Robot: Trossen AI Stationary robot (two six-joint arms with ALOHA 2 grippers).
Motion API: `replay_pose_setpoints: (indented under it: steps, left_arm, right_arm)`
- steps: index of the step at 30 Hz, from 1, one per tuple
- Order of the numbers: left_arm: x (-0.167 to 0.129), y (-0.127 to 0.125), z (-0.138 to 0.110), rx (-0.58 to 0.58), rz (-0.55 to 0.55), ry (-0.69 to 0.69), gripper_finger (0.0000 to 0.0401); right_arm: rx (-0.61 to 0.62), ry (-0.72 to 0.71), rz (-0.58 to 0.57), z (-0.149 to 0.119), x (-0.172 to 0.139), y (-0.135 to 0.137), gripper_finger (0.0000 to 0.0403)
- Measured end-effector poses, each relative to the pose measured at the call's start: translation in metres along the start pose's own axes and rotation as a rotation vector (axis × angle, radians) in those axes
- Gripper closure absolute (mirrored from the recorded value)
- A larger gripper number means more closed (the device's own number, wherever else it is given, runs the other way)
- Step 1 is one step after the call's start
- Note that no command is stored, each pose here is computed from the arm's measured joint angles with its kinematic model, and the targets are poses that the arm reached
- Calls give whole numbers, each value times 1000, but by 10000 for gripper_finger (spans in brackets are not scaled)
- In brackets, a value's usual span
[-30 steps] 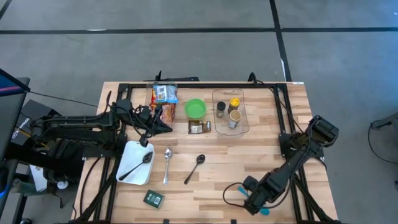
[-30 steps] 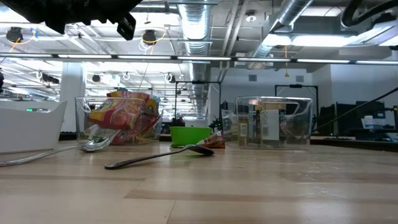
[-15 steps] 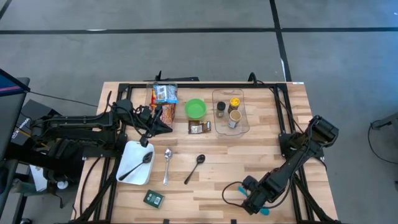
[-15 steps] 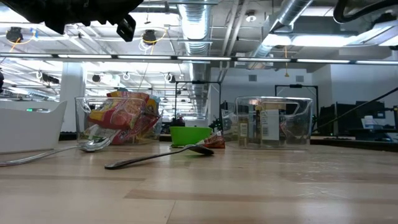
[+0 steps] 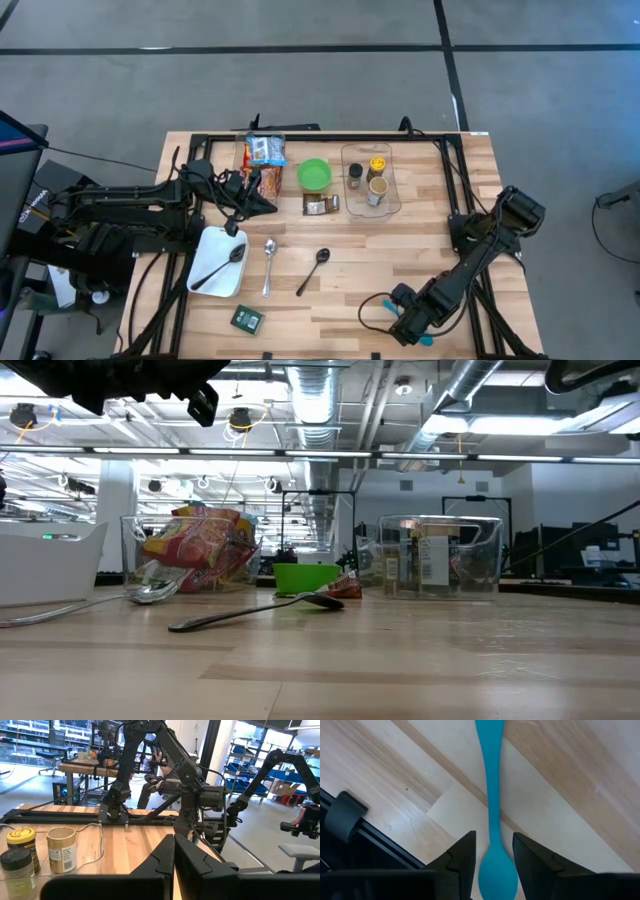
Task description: Pick & Place Food Item
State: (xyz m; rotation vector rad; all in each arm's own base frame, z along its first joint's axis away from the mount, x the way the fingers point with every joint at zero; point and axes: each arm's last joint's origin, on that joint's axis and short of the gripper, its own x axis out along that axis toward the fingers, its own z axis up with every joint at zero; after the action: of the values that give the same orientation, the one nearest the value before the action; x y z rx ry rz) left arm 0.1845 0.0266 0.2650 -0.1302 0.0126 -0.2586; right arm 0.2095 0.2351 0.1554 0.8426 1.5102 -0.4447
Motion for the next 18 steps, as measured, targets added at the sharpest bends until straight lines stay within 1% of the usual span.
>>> replay_pose_setpoints:
  steps: [6,8,10,12,18]
  left_arm:
    - [2,-4,-1,0,-23,3,397]
    - [2,-6,-1,0,-33,4,397]
    - [3,-7,-1,1,-40,5,397]
    - [3,-8,-1,1,-44,5,397]
    - [3,-8,-1,2,-45,2,397]
  right_arm:
    - [-5,-19,2,-1,1,0,280]
    - [-4,-16,-7,-1,7,1,280]
    - [-4,-13,-34,0,15,0,280]
    - [-17,10,-37,0,23,3,280]
    - [-13,5,-85,0,23,9,280]
